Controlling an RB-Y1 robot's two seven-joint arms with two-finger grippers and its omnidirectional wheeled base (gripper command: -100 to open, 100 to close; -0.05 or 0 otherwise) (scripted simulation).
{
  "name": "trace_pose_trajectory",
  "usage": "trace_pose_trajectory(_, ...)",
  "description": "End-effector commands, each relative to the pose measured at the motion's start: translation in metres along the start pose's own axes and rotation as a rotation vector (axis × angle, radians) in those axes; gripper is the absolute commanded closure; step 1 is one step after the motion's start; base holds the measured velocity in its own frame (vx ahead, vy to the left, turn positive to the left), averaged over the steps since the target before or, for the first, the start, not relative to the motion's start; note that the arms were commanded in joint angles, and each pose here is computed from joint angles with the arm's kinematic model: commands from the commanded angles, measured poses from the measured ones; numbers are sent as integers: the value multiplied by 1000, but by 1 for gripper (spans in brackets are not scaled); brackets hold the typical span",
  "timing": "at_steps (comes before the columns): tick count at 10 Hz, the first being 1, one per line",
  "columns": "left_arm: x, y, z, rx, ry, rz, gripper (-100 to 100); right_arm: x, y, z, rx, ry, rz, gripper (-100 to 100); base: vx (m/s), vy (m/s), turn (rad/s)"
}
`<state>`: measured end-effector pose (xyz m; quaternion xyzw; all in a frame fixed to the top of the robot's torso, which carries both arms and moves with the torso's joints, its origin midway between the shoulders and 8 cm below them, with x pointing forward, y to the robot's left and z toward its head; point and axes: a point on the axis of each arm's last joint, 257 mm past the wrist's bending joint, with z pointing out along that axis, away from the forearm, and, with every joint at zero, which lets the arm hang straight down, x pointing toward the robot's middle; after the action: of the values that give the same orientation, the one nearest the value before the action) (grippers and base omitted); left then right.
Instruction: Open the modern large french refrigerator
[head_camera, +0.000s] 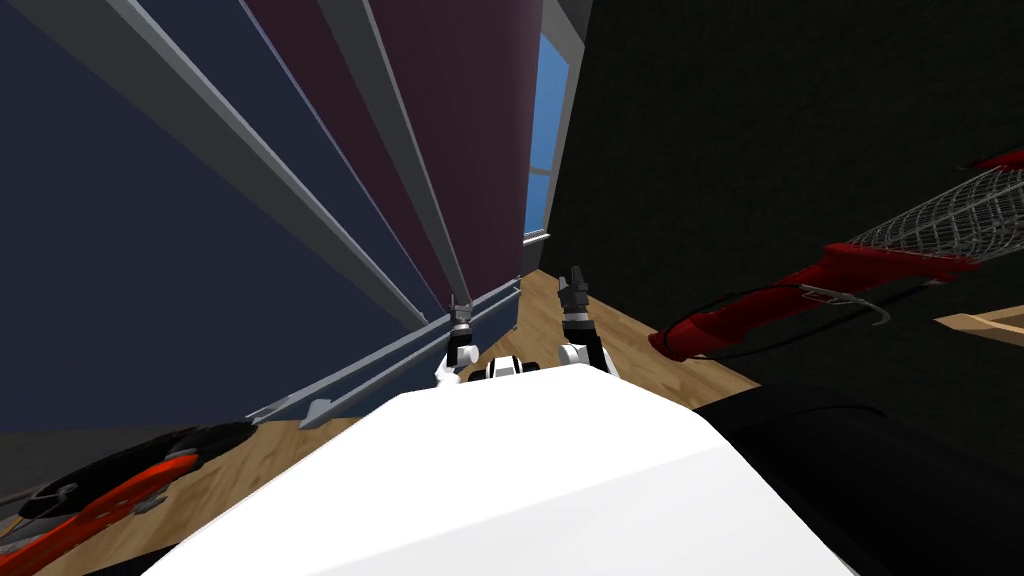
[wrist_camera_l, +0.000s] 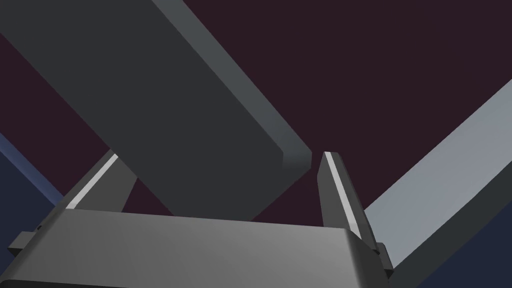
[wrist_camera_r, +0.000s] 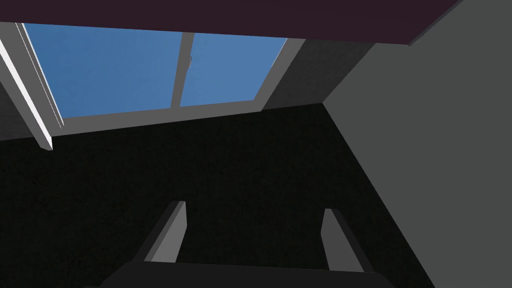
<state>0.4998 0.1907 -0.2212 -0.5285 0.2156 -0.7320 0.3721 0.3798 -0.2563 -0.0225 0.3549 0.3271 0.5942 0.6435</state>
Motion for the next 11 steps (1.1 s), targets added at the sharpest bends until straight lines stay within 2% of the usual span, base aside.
trace_pose_trajectory(1,1,2,1,-10,-5,0,-100,0,0,0,0,0,0,0,-7,1,4)
trace_pose_trajectory(2,-2,-2,-4,3,-1,1,100,0,0,0,0,0,0,0,-8,-5,-43)
trace_pose_trajectory(3,-6,-2,-10,4,-3,3,100,0,0,0,0,0,0,0,-10,-8,-67)
trace_pose_trajectory(4,-2,-2,-6,5,0,2,100,0,0,0,0,0,0,0,-9,-6,-9)
trace_pose_trajectory(7,-19,-9,2,-14,25,-8,100,0,0,0,0,0,0,0,23,-232,294)
trace_pose_trajectory(8,-19,-9,2,-14,25,-8,100,0,0,0,0,0,1,0,23,-262,240)
trace_pose_trajectory(10,-36,-18,12,-34,45,2,100,0,0,0,0,0,0,0,1,-295,371)
trace_pose_trajectory(11,-36,-18,12,-34,45,-16,100,0,0,0,0,0,1,0,-19,-289,252)
